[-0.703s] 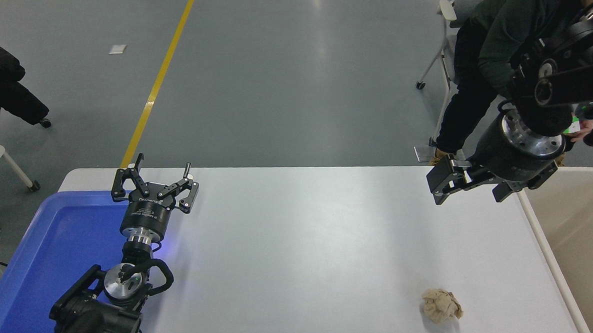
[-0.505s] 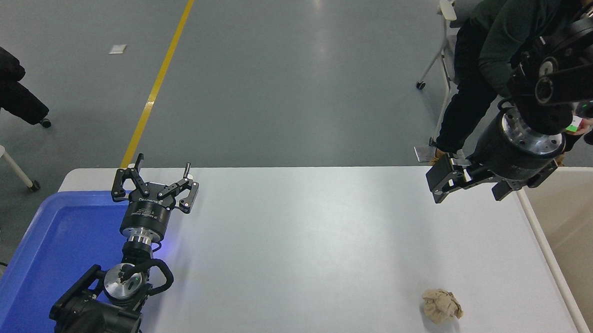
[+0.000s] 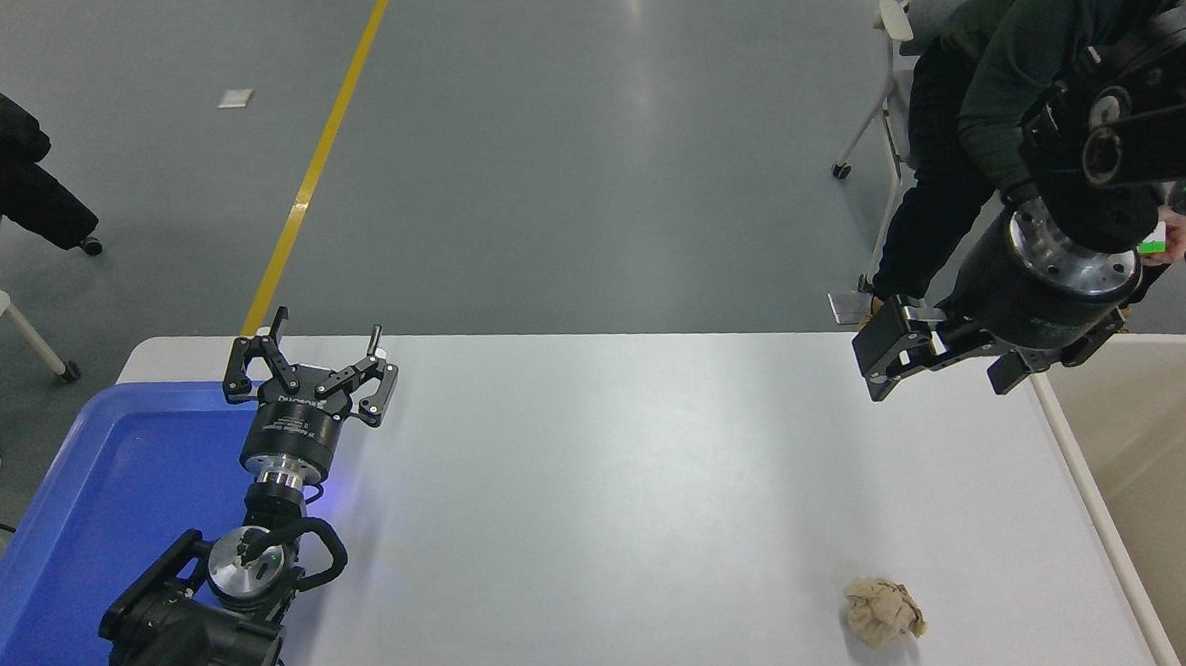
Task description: Pick up paper ball place in dustbin
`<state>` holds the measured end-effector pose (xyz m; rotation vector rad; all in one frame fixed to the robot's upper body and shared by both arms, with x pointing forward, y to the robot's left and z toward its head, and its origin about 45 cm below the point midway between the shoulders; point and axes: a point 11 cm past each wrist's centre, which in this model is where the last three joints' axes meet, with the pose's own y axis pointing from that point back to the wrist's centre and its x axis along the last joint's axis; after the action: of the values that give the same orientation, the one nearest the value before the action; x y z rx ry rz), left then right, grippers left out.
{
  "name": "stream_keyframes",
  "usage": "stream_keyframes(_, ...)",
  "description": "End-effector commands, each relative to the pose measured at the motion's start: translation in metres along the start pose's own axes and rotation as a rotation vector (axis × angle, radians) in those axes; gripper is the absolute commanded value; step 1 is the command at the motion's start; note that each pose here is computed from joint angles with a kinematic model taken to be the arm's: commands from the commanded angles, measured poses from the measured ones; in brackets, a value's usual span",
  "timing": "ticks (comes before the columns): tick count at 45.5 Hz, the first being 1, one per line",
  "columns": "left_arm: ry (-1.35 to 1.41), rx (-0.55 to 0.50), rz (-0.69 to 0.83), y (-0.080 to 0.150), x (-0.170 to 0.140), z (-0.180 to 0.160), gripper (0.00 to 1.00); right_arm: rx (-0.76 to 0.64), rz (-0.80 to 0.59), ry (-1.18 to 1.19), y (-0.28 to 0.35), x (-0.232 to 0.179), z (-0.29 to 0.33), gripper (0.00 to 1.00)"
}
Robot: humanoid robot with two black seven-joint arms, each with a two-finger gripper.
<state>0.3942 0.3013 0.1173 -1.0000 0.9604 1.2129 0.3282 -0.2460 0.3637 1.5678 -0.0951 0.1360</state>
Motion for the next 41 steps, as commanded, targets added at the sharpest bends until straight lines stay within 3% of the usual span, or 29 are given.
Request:
stream_keyframes(1, 0.000, 0.000, 0.001, 0.000, 0.000, 0.000, 0.99, 0.002, -0.002, 0.002, 0.004, -0.002, -0.001, 1.00)
stream_keyframes(16, 0.000, 0.000, -0.001, 0.000, 0.000, 0.000, 0.99, 0.000, -0.025, -0.011, -0.008, -0.008, 0.003, 1.00)
stream_keyframes(30, 0.001, -0.001, -0.001, 0.000, 0.000, 0.000, 0.99, 0.046, -0.101, -0.062, -0.085, -0.036, 0.015, 1.00)
stream_keyframes(41, 0.000, 0.000, -0.001, 0.000, 0.000, 0.000, 0.99, 0.089, -0.059, -0.034, -0.159, -0.066, 0.007, 1.00)
